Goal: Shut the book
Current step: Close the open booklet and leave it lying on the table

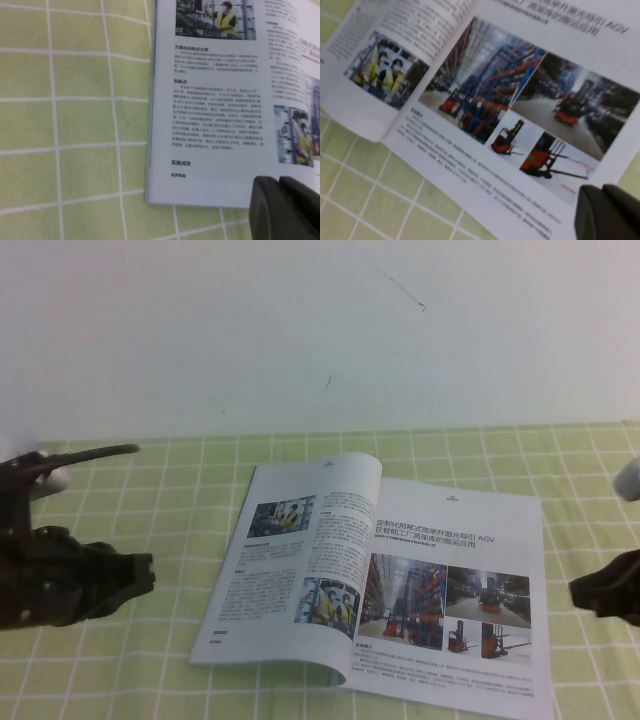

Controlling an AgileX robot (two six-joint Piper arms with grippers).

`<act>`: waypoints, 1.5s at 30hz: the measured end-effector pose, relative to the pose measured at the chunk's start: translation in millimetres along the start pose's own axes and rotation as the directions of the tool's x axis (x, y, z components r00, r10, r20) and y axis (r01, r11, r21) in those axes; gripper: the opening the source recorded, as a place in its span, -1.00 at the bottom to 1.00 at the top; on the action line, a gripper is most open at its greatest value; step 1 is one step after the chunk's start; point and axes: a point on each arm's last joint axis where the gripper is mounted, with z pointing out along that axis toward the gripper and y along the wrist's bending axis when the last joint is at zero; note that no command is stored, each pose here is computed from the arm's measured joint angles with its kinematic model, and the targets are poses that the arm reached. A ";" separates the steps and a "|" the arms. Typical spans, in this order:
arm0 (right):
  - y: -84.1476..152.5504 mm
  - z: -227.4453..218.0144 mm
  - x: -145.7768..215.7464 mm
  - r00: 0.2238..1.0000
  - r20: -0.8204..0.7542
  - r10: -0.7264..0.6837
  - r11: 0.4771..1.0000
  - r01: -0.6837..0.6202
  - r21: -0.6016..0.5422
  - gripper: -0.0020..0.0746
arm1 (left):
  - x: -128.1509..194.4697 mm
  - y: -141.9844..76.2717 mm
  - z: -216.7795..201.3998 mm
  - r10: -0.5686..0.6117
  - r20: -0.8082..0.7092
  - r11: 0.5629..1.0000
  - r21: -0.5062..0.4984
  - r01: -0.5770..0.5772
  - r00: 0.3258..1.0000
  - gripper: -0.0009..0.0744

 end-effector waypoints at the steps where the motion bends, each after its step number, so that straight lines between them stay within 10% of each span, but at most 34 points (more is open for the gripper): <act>1: 2.6 10.7 0.6 1.000 -0.024 -0.002 1.000 0.002 -0.011 -0.95 | -3.1 0.2 8.6 0.004 -0.022 1.000 -0.001 -0.004 1.000 -0.98; 13: -2.2 106.6 33.1 0.956 -0.292 0.015 1.000 -0.015 0.004 -0.95 | -5.9 -1.7 85.6 0.138 -0.097 0.986 -0.075 -0.146 0.986 -0.98; 32: -3.9 112.4 32.3 0.952 -0.304 0.021 1.000 -0.022 0.001 -0.95 | -10.7 23.1 169.3 0.144 -0.220 0.976 -0.126 -0.175 0.965 -0.98; 45: -4.1 112.6 32.3 0.953 -0.304 0.017 1.000 -0.018 0.001 -0.95 | 24.5 -75.1 191.0 0.216 -0.392 0.969 0.202 -0.145 0.894 -0.98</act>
